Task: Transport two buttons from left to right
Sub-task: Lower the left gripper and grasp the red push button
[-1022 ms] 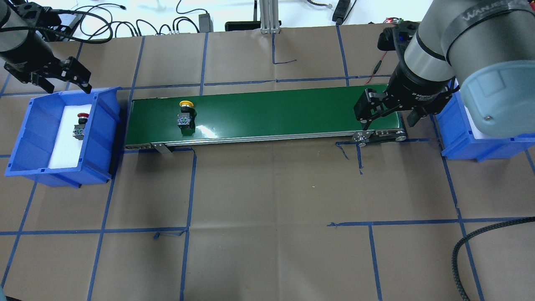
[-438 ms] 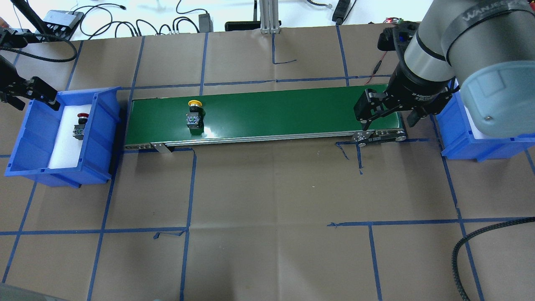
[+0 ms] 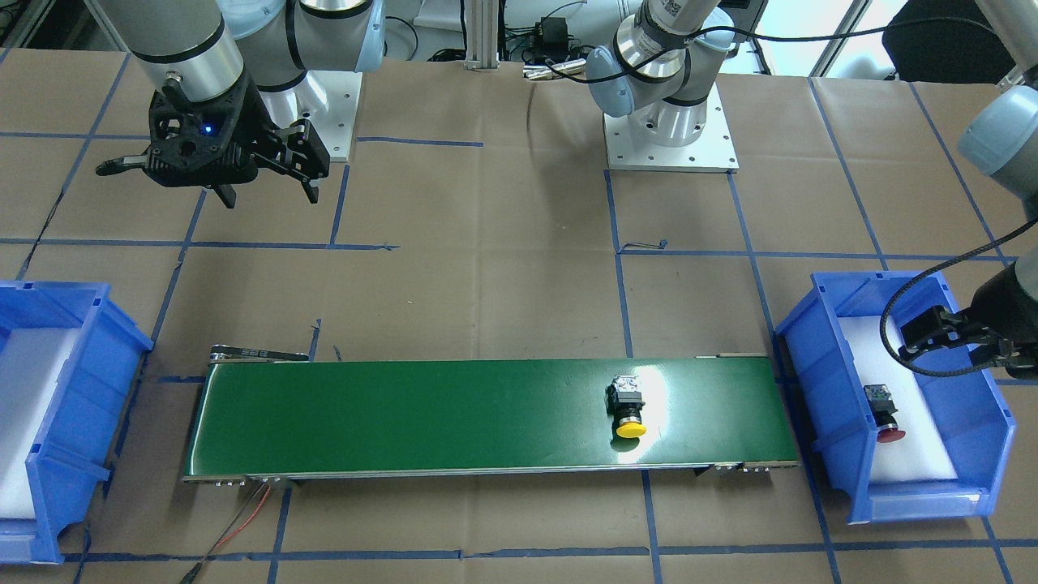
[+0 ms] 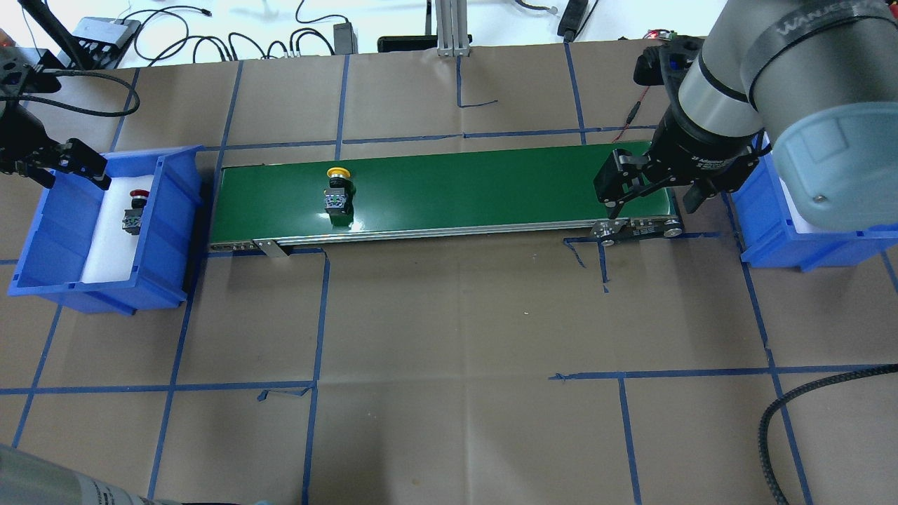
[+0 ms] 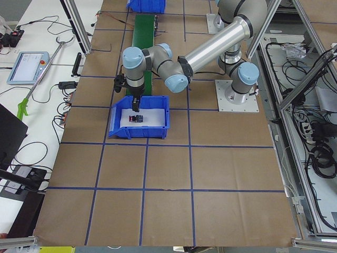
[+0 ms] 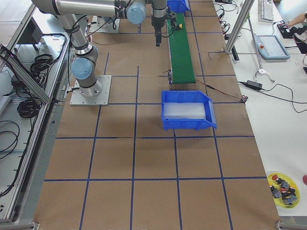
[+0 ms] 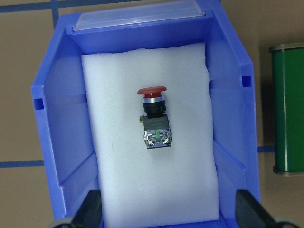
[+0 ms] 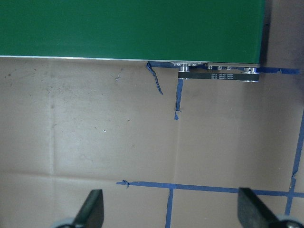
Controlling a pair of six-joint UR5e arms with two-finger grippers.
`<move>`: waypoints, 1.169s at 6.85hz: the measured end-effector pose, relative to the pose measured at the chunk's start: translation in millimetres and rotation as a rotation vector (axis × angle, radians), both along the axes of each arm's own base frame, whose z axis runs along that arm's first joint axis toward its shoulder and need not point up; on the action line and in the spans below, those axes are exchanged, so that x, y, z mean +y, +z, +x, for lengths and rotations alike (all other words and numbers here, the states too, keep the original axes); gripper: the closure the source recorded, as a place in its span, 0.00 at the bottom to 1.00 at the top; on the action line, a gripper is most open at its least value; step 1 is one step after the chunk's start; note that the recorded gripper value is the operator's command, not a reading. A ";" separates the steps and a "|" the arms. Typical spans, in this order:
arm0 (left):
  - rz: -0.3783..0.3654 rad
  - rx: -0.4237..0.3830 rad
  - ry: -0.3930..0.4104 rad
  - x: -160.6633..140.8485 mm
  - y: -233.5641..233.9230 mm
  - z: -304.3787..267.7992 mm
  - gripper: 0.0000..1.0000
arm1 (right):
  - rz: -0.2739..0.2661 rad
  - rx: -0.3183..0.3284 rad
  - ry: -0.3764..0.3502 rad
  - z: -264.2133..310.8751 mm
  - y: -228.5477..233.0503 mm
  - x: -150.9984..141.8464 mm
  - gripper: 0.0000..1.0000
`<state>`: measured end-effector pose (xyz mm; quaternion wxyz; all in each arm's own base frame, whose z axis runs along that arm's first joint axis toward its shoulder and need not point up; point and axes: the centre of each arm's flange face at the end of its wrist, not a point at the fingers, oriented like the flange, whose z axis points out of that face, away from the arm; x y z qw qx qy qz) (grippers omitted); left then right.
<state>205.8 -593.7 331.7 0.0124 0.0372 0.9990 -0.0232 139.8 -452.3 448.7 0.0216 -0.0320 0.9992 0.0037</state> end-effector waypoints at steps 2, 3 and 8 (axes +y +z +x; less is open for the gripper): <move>0.002 0.006 -0.004 -6.0 -37.1 2.8 0.01 | 0.000 0.000 0.000 0.0 0.0 0.0 0.00; 0.004 0.008 -0.005 -6.8 -50.3 2.8 0.01 | 0.000 0.000 0.000 0.0 0.0 0.0 0.00; -0.006 0.002 -0.007 -24.3 -112.0 12.6 0.01 | 0.000 0.000 0.000 0.0 0.0 0.0 0.00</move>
